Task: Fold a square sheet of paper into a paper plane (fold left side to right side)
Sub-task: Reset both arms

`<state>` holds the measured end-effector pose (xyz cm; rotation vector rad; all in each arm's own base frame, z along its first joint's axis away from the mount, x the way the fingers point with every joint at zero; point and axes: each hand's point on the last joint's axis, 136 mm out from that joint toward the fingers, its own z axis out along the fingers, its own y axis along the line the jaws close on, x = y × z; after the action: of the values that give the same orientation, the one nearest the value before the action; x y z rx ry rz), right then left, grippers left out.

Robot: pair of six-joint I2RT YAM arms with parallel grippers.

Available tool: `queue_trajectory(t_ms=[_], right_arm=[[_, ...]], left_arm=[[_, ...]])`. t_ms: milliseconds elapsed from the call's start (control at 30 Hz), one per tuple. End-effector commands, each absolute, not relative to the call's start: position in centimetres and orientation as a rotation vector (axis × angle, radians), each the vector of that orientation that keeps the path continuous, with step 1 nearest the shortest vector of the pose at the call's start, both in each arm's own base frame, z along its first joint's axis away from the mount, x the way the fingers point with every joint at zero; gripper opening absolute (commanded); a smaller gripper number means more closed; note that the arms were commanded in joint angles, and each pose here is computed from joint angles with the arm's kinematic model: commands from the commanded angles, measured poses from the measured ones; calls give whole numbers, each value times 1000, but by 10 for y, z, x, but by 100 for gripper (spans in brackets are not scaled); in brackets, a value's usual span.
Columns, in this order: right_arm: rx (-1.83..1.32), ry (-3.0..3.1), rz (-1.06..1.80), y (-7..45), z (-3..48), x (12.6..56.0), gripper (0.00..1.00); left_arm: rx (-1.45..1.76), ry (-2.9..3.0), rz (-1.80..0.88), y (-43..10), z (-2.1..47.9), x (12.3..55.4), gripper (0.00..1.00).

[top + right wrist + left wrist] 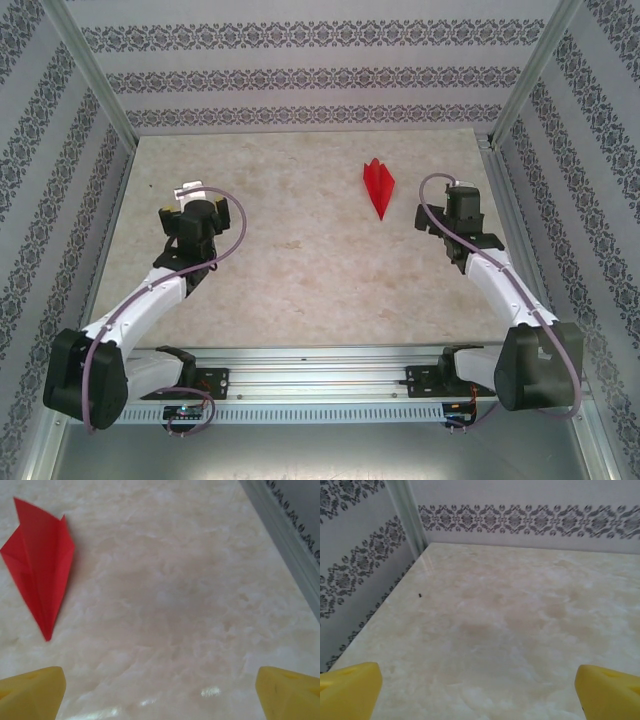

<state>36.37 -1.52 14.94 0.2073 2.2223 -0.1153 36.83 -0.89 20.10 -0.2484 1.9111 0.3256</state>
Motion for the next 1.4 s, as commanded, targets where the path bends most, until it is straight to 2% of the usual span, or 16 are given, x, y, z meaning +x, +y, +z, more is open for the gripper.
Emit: queue_trajectory(t_ms=[0,167,367,567,667,1367], right_arm=[[259,1956,-180,-39,170,387,98],[259,1915,-173,-44,140,401,98],[141,1842,-122,-30,133,413,98],[126,1699,-94,-26,131,392,98],[228,1715,-154,-44,128,387,98],[175,1747,-163,-34,126,394,98]], left_arm=[[-255,1832,429,8,207,373,100],[-170,1844,386,5,173,383,100],[-79,1809,291,-6,148,388,100],[-11,1780,190,-15,125,389,100],[-28,1858,159,-10,109,400,100],[20,1880,67,-14,104,405,100]])
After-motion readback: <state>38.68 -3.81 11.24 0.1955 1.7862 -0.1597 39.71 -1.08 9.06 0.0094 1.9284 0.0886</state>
